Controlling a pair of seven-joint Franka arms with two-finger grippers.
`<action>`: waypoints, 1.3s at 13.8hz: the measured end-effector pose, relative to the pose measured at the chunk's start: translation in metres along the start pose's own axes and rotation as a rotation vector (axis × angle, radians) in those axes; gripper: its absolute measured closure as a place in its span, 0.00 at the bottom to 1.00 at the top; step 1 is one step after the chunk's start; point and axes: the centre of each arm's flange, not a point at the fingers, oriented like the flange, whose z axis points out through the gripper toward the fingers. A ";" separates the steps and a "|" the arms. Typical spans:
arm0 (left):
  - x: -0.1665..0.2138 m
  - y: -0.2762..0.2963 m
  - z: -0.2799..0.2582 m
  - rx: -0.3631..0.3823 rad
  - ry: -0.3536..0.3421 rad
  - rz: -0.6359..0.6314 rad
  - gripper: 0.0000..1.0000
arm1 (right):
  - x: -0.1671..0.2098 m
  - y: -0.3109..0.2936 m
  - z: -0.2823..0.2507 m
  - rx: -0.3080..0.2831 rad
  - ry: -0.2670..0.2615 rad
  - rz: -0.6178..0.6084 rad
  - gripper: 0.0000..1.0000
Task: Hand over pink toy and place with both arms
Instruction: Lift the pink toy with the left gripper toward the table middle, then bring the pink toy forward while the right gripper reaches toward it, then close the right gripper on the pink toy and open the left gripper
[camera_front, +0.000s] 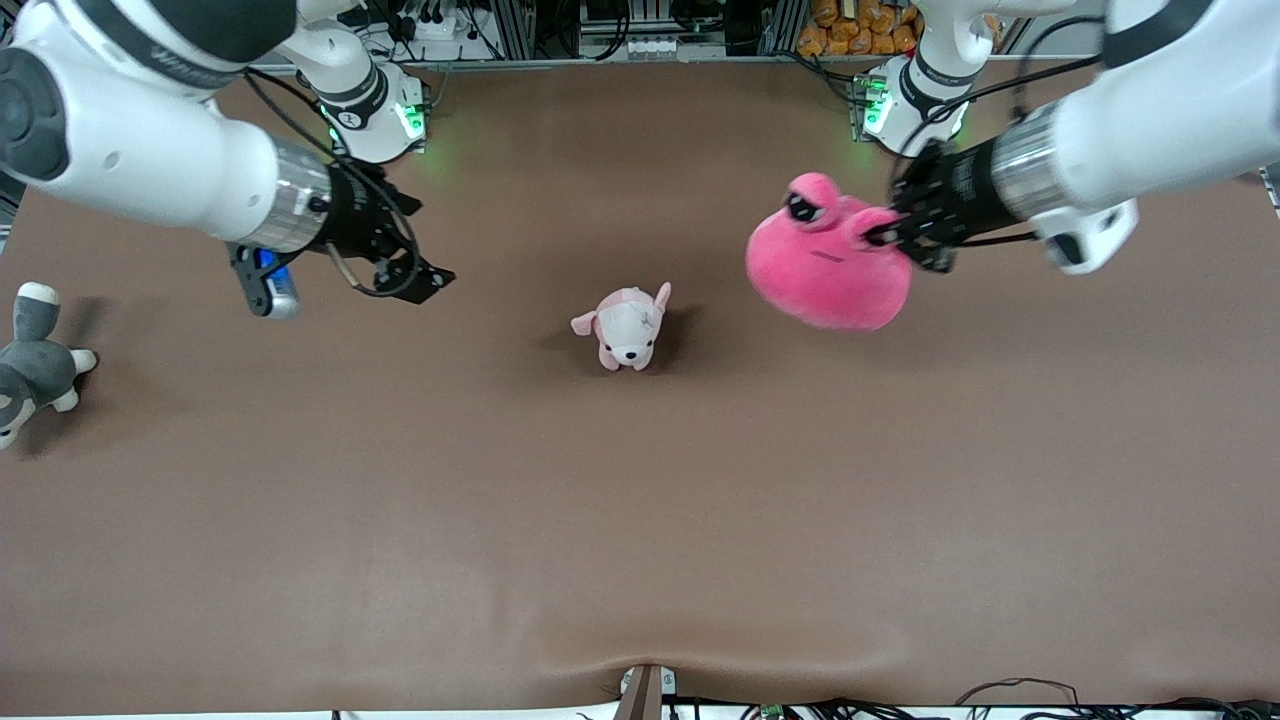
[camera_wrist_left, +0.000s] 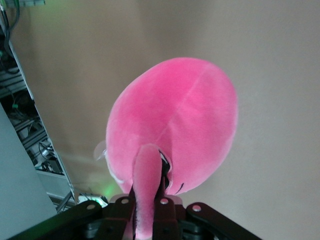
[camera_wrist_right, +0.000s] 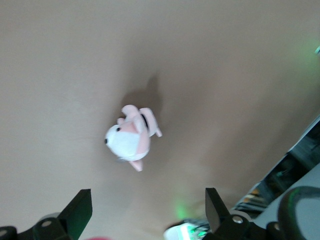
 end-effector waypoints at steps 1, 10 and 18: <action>-0.017 0.006 0.010 -0.003 -0.004 -0.020 0.89 | -0.016 -0.003 0.005 0.024 0.001 0.045 0.00; -0.108 0.003 0.058 -0.081 -0.064 -0.264 0.89 | -0.119 -0.033 0.087 0.143 -0.037 0.407 0.00; -0.112 0.019 0.075 -0.015 -0.122 -0.429 0.89 | -0.143 -0.041 0.113 0.200 -0.026 0.483 0.06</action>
